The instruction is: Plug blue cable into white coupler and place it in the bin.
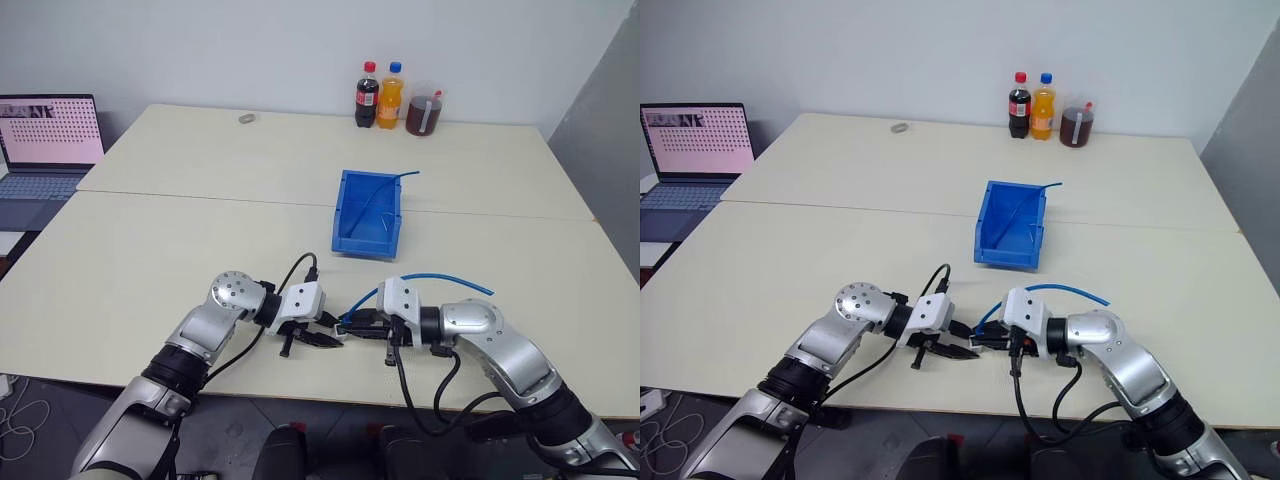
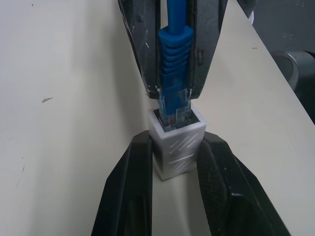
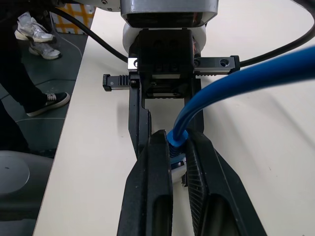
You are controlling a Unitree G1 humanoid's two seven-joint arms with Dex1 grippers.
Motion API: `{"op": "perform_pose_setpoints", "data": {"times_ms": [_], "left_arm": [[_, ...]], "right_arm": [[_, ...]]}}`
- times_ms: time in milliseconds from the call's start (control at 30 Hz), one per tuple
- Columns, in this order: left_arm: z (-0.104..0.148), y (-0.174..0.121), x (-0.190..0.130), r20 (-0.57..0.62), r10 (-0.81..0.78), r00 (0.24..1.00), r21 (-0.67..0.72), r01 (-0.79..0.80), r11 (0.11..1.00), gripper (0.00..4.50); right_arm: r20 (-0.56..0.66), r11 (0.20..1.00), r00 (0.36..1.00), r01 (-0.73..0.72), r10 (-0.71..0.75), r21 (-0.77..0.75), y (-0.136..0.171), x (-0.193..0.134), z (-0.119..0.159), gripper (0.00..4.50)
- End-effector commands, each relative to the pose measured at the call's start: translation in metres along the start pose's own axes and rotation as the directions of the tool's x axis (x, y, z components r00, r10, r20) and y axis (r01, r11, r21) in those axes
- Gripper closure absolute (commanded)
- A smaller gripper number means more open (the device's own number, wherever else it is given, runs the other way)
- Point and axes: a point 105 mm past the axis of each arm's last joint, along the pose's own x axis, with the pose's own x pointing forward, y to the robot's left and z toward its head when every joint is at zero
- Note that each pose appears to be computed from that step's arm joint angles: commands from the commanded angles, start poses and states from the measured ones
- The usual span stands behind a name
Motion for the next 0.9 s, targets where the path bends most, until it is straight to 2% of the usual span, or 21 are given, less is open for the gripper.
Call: {"op": "perform_pose_setpoints", "data": {"times_ms": [33,167,300,467,633,767,900], "left_arm": [[-0.018,-0.012,0.008,-0.045,-0.043,0.998,-0.073,0.04,0.997,3.57],[-0.018,-0.013,0.008,-0.042,-0.044,0.998,-0.077,0.041,0.996,3.57],[-0.018,-0.013,0.009,-0.042,-0.047,0.998,-0.077,0.044,0.996,3.57],[-0.018,-0.014,0.01,-0.045,-0.06,0.997,-0.072,0.057,0.996,3.57],[-0.018,-0.014,0.01,-0.048,-0.059,0.997,-0.07,0.056,0.996,3.57],[-0.017,-0.014,0.011,-0.047,-0.051,0.998,-0.069,0.048,0.996,3.57],[-0.017,-0.011,0.011,-0.043,-0.007,0.999,-0.056,0.005,0.998,3.57]], "right_arm": [[-0.031,0.999,0.999,-0.04,0.039,-0.027,0.01,0.005,-0.003,4.38],[-0.043,0.998,0.997,-0.061,0.059,-0.025,0.013,0.007,-0.004,4.38],[-0.096,0.989,0.985,-0.144,0.145,0.022,0.019,0.009,-0.013,4.38],[-0.169,0.967,0.953,-0.238,0.251,0.096,0.022,0.013,-0.026,4.39],[-0.253,0.953,0.919,-0.286,0.303,0.102,0.023,0.014,-0.043,4.39],[-0.266,0.949,0.911,-0.298,0.315,0.104,0.026,0.015,-0.049,4.39],[-0.219,0.968,0.942,-0.246,0.252,0.057,0.016,0.016,-0.037,4.39]]}}
